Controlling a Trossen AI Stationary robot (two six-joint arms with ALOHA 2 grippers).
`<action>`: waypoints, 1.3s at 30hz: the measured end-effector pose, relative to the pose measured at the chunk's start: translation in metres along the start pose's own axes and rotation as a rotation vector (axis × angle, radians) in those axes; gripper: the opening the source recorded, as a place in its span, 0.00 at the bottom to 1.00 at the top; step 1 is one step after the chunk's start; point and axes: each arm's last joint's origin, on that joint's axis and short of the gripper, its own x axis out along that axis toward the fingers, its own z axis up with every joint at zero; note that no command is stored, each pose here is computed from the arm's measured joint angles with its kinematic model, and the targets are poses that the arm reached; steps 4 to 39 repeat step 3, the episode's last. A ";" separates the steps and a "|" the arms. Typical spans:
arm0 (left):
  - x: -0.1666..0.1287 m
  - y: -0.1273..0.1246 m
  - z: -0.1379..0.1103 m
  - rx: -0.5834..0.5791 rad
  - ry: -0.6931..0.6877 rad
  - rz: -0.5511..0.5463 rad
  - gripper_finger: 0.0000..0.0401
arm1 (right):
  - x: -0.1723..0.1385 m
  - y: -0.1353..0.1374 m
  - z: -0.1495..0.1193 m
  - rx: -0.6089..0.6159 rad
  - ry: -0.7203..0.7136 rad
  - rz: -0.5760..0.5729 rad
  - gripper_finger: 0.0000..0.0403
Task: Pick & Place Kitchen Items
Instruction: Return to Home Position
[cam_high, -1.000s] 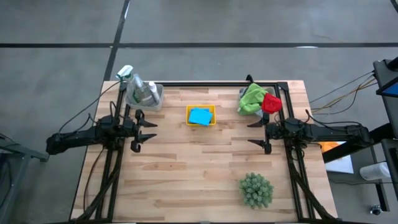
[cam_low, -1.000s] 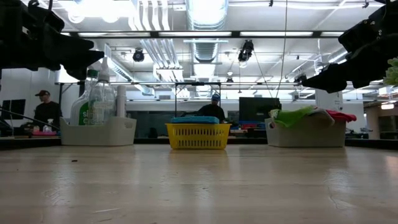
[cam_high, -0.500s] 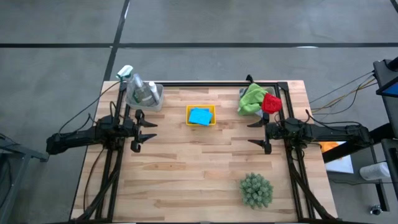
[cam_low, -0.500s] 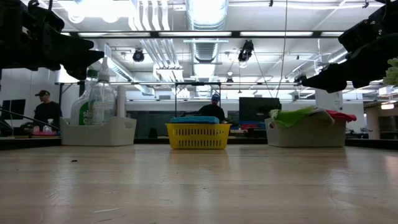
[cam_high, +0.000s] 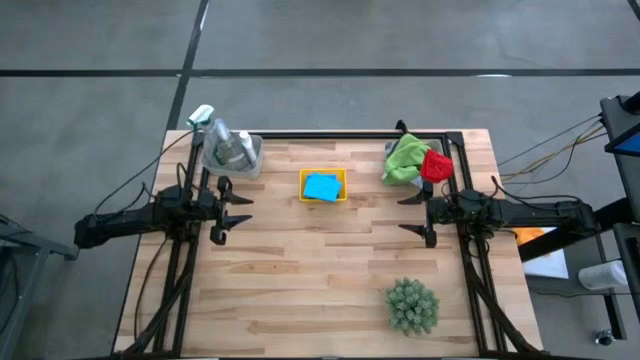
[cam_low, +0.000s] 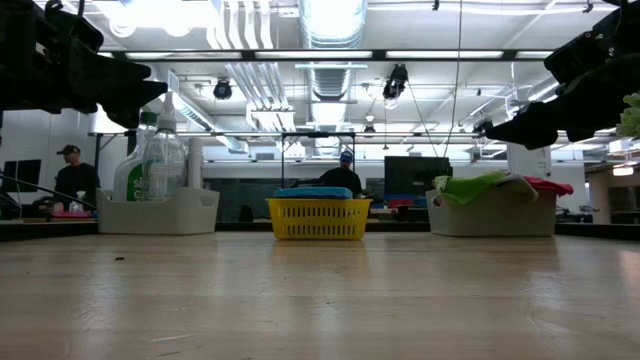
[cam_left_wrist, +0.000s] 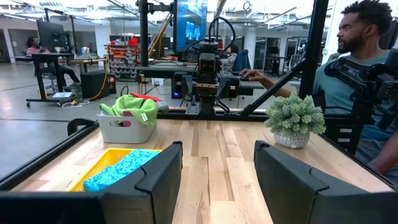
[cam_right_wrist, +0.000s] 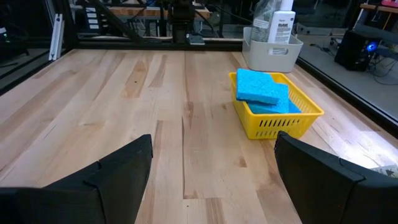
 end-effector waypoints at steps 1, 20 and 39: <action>0.000 0.000 0.000 0.000 0.000 0.000 0.50 | 0.000 0.000 0.000 0.000 0.000 0.000 0.82; 0.000 0.000 0.000 0.000 0.000 0.000 0.50 | 0.000 0.000 0.000 0.000 0.001 0.000 0.82; 0.000 0.000 0.000 0.000 0.000 0.000 0.50 | 0.000 0.000 0.000 0.000 0.001 0.000 0.82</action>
